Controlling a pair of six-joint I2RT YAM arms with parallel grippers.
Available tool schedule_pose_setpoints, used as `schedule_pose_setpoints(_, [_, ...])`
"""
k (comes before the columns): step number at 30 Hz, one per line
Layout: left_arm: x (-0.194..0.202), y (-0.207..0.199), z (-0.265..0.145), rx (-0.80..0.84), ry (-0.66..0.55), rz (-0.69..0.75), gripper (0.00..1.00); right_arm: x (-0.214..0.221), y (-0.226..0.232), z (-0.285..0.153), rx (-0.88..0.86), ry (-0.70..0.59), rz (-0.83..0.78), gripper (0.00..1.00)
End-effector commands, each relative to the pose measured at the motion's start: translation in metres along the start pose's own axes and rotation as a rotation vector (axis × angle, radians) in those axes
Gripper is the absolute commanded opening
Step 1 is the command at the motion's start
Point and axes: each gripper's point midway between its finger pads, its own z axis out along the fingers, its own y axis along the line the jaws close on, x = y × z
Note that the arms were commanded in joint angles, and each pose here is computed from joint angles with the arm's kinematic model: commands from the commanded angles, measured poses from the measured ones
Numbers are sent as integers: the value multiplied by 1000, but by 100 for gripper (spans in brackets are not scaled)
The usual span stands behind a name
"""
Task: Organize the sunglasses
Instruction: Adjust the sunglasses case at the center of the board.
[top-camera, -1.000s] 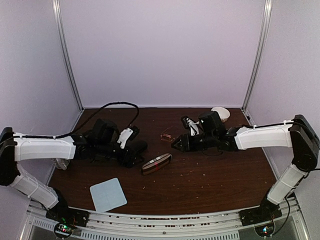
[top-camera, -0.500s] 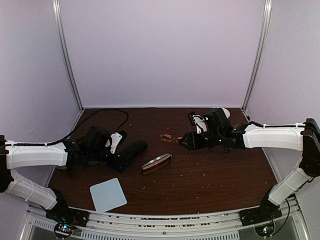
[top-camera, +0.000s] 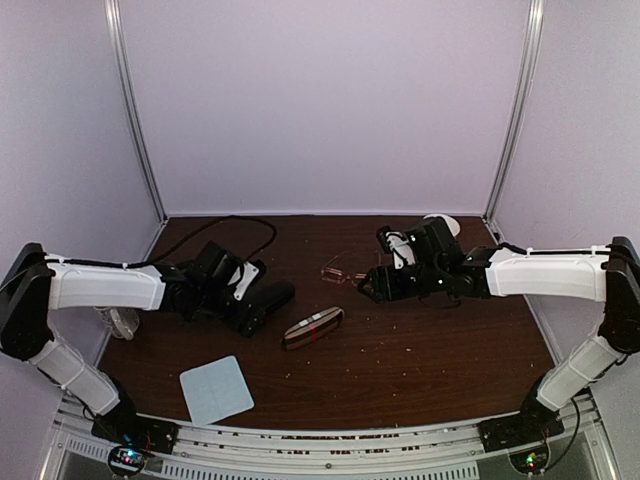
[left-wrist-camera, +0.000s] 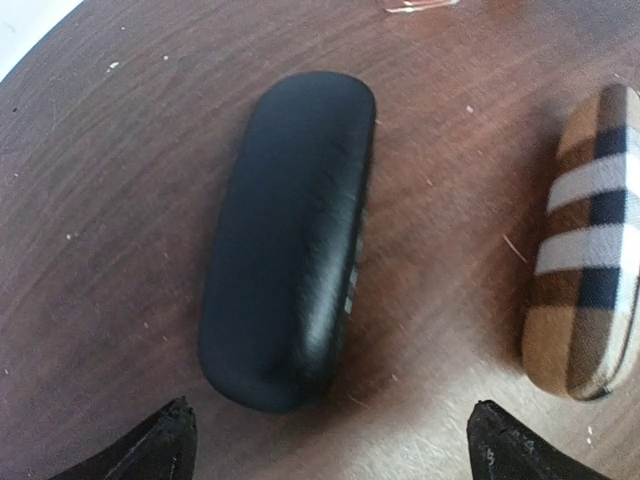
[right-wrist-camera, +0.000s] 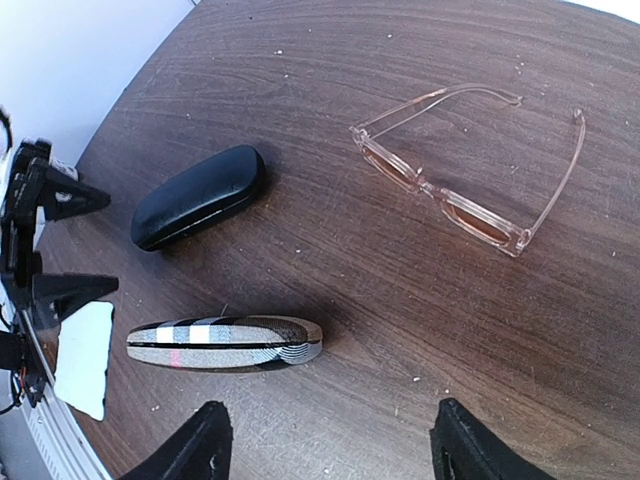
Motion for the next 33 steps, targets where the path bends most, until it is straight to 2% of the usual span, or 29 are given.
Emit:
schedule_pose_setpoints(1, [-17, 14, 12, -5, 21, 36, 98, 3, -3, 0, 8, -1, -6, 71])
schedule_pose_setpoints(4, [-21, 15, 24, 17, 43, 54, 98, 7, -4, 1, 1, 2, -7, 73])
schedule_pose_setpoints(10, [-28, 33, 44, 36, 45, -5, 98, 16, -5, 5, -8, 23, -10, 75])
schedule_pose_setpoints(15, [-24, 30, 60, 82, 68, -2, 97, 17, -5, 8, -12, 26, -15, 78])
schedule_pose_setpoints(18, [-21, 24, 66, 115, 57, -3, 89, 18, -5, 10, -14, 31, -16, 78])
schedule_pose_setpoints(22, [-20, 14, 64, 170, 37, -10, 66, 18, -5, 13, -15, 34, -14, 80])
schedule_pose_setpoints(24, [-19, 8, 62, 198, 24, -16, 59, 18, -4, 14, -17, 37, -14, 80])
schedule_pose_setpoints(33, [3, -26, 51, 254, 40, -51, 51, 16, -2, 17, -25, 39, -9, 82])
